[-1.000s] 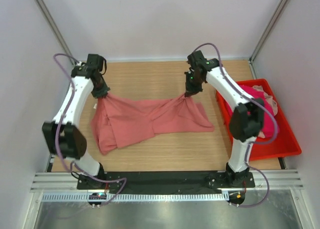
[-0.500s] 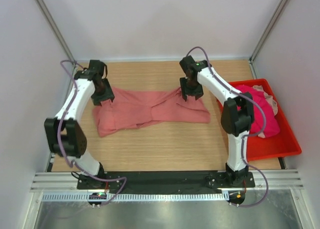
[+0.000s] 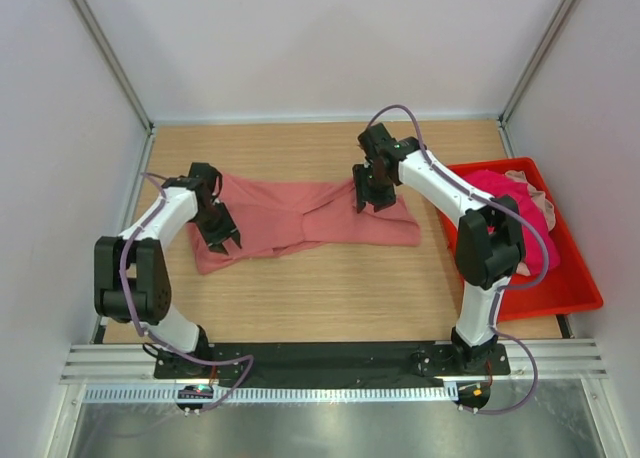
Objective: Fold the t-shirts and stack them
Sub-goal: Flatten the tshirt out
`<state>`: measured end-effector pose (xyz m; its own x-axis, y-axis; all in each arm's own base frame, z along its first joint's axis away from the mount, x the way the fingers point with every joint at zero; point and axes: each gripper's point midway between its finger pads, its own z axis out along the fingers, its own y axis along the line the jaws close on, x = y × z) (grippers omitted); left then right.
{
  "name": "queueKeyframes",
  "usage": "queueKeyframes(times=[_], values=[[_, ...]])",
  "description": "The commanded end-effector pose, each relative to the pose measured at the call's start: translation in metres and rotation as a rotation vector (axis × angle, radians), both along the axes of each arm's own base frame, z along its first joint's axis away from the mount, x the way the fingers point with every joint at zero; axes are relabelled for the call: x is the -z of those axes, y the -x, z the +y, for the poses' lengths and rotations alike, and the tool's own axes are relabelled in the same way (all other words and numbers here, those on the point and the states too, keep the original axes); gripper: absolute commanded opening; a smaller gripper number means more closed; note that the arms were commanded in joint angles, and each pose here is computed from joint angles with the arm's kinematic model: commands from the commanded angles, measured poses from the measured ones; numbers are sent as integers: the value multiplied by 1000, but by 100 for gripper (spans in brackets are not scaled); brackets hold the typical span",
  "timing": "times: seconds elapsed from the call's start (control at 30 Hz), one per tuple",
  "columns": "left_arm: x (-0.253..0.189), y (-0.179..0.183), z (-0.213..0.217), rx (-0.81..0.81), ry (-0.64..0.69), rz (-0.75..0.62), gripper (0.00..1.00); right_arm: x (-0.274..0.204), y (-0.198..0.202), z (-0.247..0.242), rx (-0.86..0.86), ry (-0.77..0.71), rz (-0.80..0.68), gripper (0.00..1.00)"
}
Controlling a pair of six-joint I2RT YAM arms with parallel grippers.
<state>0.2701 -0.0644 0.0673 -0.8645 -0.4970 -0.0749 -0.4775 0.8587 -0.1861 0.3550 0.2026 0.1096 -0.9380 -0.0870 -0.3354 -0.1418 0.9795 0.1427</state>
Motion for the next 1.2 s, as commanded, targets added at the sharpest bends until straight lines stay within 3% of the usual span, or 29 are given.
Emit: queueKeyframes(times=[0.0, 0.37, 0.63, 0.83, 1.17], values=[[-16, -33, -2, 13, 15, -117, 40, -9, -9, 17, 5, -67, -47, 51], [15, -33, 5, 74, -29, -15, 31, -2, 4, 12, 17, -59, -45, 51], [12, -34, 9, 85, -50, -49, 42, -1, 4, 16, 24, -78, -40, 51], [19, -32, 12, 104, -65, -44, 43, -3, 1, 19, 20, -88, -45, 51], [28, -38, -4, 115, 21, -65, 42, -1, -1, 19, 11, -76, -47, 51]])
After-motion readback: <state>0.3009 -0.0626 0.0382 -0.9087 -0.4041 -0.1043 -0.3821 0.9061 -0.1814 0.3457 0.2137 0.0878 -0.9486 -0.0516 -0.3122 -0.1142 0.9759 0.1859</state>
